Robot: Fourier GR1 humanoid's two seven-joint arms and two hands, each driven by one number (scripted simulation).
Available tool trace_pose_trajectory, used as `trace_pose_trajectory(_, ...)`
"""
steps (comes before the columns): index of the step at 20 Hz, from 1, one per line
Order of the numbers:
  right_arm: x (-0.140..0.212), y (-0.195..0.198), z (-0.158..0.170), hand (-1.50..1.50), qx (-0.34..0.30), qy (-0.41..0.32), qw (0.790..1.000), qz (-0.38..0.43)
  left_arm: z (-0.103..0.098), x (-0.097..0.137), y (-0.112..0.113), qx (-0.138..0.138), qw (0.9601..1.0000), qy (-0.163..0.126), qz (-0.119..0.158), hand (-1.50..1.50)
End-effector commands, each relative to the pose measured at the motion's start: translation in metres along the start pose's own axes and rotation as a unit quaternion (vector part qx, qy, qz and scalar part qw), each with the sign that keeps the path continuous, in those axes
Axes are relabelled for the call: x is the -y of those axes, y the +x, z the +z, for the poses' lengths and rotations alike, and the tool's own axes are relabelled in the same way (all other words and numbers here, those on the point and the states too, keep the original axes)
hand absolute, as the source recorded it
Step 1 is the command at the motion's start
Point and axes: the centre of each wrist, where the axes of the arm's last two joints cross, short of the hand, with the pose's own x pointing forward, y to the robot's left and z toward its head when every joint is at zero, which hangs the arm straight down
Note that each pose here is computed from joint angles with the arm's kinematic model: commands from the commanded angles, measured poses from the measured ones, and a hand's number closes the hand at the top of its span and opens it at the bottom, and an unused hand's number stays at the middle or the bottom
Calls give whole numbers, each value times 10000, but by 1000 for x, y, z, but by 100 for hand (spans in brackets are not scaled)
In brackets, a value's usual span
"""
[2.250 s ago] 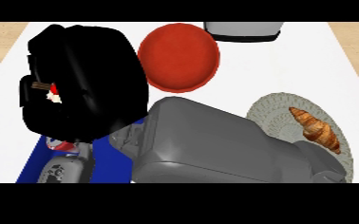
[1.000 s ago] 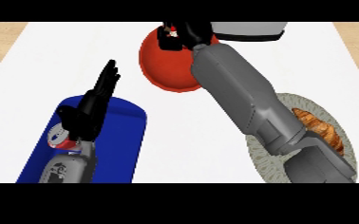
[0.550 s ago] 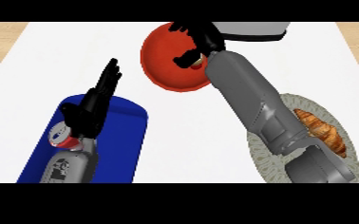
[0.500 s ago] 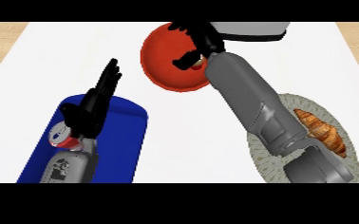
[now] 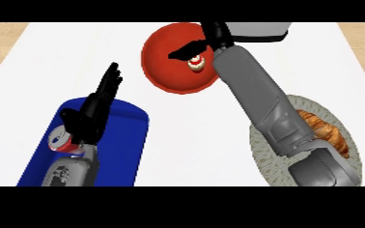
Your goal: Pick the cupcake from the placemat and place it in the bowl
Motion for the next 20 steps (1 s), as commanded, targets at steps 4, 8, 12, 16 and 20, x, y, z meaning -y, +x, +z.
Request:
trace_pose_trajectory(4, 54, 3, -11, -150, -242, -37, 9958, -881, 15, -19, -6, -37, 9999, 92, -22, 0)
trace_pose_trajectory(8, 76, -27, 2, -150, -400, -150, 9891, -1412, 7, 3, -4, 40, 9999, 149, 6, 0)
trace_pose_trajectory(12, 86, -44, 16, -150, -314, 146, 9875, -1535, 5, -5, 1, 14, 9999, 107, -58, 0)
trace_pose_trajectory(16, 75, -66, 37, -150, -191, 325, 9835, -1768, 0, -9, -8, -37, 9999, 159, 16, 0)
trace_pose_trajectory(20, 101, -71, 39, -150, -152, 425, 9841, -1717, 4, -7, -12, -101, 9999, 103, 5, 0)
